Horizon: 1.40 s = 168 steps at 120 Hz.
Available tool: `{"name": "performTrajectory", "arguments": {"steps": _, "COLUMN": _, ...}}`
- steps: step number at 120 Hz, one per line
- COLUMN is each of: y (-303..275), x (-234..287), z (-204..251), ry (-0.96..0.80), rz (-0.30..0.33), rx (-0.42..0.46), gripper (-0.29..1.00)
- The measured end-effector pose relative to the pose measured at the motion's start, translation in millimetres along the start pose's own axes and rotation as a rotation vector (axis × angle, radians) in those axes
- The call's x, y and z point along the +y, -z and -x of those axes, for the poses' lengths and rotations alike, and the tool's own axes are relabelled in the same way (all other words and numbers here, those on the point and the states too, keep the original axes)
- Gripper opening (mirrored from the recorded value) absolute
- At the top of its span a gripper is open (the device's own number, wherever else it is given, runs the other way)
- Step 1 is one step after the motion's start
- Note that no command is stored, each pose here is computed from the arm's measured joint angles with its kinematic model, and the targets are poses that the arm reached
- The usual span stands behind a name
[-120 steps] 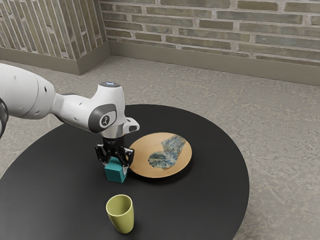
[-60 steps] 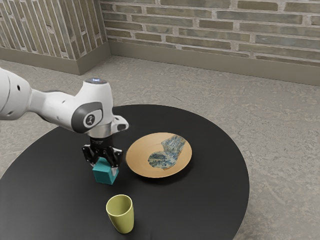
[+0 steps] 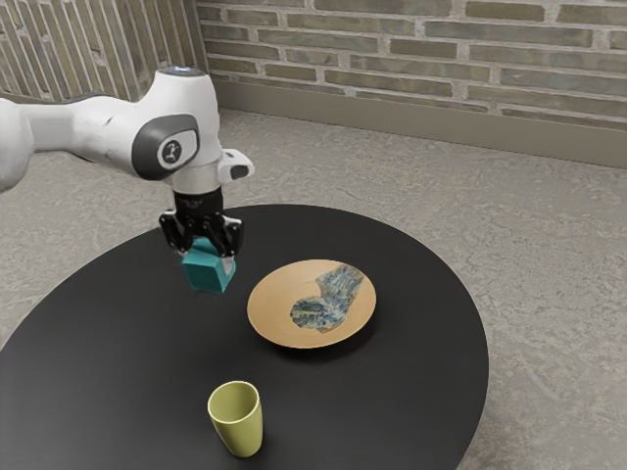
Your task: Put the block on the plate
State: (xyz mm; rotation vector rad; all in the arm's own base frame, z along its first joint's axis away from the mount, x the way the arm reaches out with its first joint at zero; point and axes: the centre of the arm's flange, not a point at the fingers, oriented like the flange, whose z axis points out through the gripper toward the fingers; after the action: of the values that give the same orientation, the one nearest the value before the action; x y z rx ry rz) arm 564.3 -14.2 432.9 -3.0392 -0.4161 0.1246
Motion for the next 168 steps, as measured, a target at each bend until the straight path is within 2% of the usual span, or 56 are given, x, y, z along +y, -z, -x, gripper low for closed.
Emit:
{"name": "performTrajectory", "arguments": {"steps": 19, "y": -2.7, "x": 47.9, "z": -21.1, "ry": -0.07, "rz": -0.005, "rx": -0.036, "gripper": 0.36}}
{"name": "performTrajectory", "arguments": {"steps": 48, "y": -25.7, "x": 77.8, "z": -54.5, "ry": -0.1, "rz": -0.01, "rx": -0.08, "gripper": 0.36}}
{"name": "performTrajectory", "arguments": {"steps": 93, "y": -52.8, "x": 129.9, "z": -95.7, "ry": -0.149, "rz": -0.009, "rx": -0.08, "gripper": 0.36}}
{"name": "performTrajectory", "arguments": {"steps": 168, "y": -120.9, "x": 155.2, "z": -124.0, "ry": -0.167, "rz": -0.027, "rx": -0.155, "gripper": 0.36}}
